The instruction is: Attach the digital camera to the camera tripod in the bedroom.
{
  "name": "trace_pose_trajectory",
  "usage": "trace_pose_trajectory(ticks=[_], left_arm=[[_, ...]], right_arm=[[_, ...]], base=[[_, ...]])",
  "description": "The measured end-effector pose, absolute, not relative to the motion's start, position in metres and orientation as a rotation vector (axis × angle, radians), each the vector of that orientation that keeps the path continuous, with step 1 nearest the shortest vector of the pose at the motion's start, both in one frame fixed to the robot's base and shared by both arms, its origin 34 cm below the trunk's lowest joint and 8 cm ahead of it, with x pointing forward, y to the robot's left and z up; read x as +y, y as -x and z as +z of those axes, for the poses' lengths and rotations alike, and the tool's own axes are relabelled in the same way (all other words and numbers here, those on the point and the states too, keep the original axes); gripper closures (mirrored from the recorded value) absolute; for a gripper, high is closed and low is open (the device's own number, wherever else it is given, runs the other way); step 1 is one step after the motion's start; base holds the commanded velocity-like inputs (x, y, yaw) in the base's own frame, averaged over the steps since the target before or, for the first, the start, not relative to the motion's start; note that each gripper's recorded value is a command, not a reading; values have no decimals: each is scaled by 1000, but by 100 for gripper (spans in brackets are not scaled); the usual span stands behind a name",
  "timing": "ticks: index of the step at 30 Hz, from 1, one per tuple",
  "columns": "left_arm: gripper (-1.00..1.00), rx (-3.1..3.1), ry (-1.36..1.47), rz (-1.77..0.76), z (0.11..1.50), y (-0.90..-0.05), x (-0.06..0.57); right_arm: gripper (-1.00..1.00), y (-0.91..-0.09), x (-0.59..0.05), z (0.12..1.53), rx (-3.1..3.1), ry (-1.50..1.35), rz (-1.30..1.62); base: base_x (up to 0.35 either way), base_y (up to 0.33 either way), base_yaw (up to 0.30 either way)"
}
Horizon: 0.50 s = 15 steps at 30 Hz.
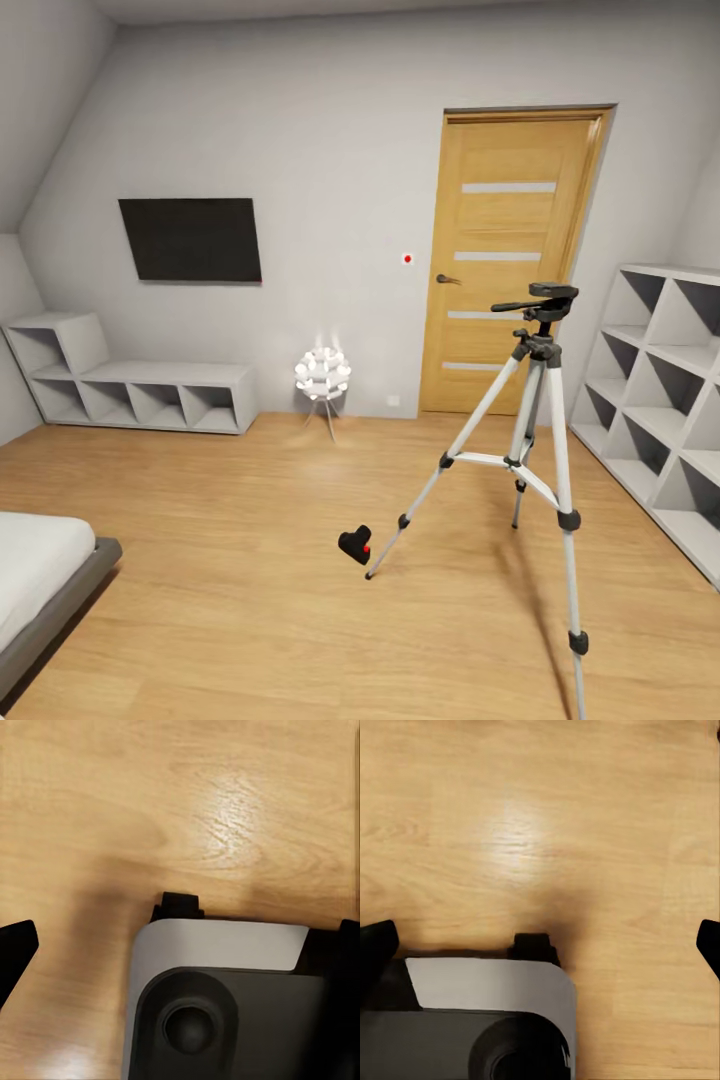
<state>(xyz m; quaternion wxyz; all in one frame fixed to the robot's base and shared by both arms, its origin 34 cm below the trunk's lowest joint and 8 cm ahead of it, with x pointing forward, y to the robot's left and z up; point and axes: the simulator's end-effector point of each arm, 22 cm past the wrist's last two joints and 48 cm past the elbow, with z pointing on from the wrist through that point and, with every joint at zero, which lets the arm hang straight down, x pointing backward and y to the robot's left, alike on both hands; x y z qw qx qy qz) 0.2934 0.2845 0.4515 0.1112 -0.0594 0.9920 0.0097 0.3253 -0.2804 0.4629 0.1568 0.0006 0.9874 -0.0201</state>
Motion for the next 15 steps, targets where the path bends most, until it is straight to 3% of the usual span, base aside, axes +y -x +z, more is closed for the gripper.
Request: trace_pose_trajectory(ticks=[4,9,15], left_arm=[[-100,2896,175,25,454,-302,284],[-100,2852,174,19,463,-341,286],[-100,2850,176,3,474,-380,283]], right_arm=[[-100,-367,-246,478,2753,-2,6],[-100,-502,-168,559,2537,-11,142],[-100,-537,-152,593,2563,2,172]], base=[[8,8,0],[2,2,0],[0,0,0]])
